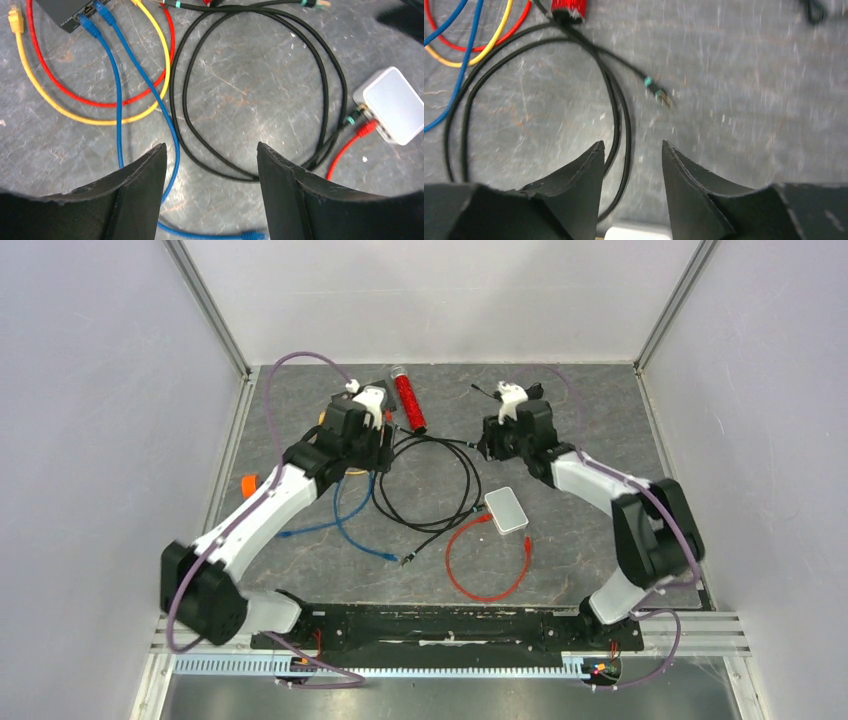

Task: Insert the plug into the switch port
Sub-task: Insert the connector into the switch port, then pick up the connector from the center of the board.

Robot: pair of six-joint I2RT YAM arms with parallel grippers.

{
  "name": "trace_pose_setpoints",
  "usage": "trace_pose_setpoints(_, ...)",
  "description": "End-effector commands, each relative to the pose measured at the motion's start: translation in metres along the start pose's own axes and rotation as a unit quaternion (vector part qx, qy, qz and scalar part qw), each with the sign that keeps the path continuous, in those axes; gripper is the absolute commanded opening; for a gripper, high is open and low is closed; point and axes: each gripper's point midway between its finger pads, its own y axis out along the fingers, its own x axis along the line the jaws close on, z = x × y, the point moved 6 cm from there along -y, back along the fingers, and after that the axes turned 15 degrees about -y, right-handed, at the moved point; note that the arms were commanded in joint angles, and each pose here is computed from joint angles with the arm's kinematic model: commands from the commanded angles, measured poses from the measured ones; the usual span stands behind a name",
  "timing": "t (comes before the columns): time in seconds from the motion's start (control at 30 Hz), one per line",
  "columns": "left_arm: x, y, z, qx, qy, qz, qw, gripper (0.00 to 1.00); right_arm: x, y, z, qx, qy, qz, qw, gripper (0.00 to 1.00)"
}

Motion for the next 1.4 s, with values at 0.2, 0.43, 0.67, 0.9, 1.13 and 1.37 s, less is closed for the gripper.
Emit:
trace_pose_setpoints(0.2,0.027,-0.055,0.042,-0.057,0.006,0.007,0.998,0.72,-0.023,0.082,-0.018,0.051,-0.2,-0.03,0.978,0.47)
trace_pose_setpoints(0.43,0.025,-0.059,0.04,-0.066,0.004,0.014,0.998,0.72,-0.022,0.102,0.007,0.085,-0.218,-0.061,0.97,0.47)
trace_pose_setpoints(0.67,0.026,-0.061,0.039,-0.068,0.006,0.01,0.998,0.72,-0.026,0.113,0.033,0.133,-0.238,-0.066,0.96,0.29)
trace_pose_setpoints(0.9,0.028,-0.064,0.039,-0.075,0.009,0.007,0.997,0.72,-0.071,0.058,-0.081,0.033,-0.286,0.143,0.947,0.0)
trace_pose_setpoints(1.13,0.027,-0.068,0.038,-0.082,0.009,0.013,0.996,0.72,-0.09,-0.068,-0.191,-0.137,-0.295,0.319,0.89,0.0)
trace_pose_setpoints(1.37,0.026,-0.069,0.039,-0.082,0.007,0.019,0.996,0.72,-0.087,-0.132,-0.228,-0.233,-0.29,0.367,0.853,0.0)
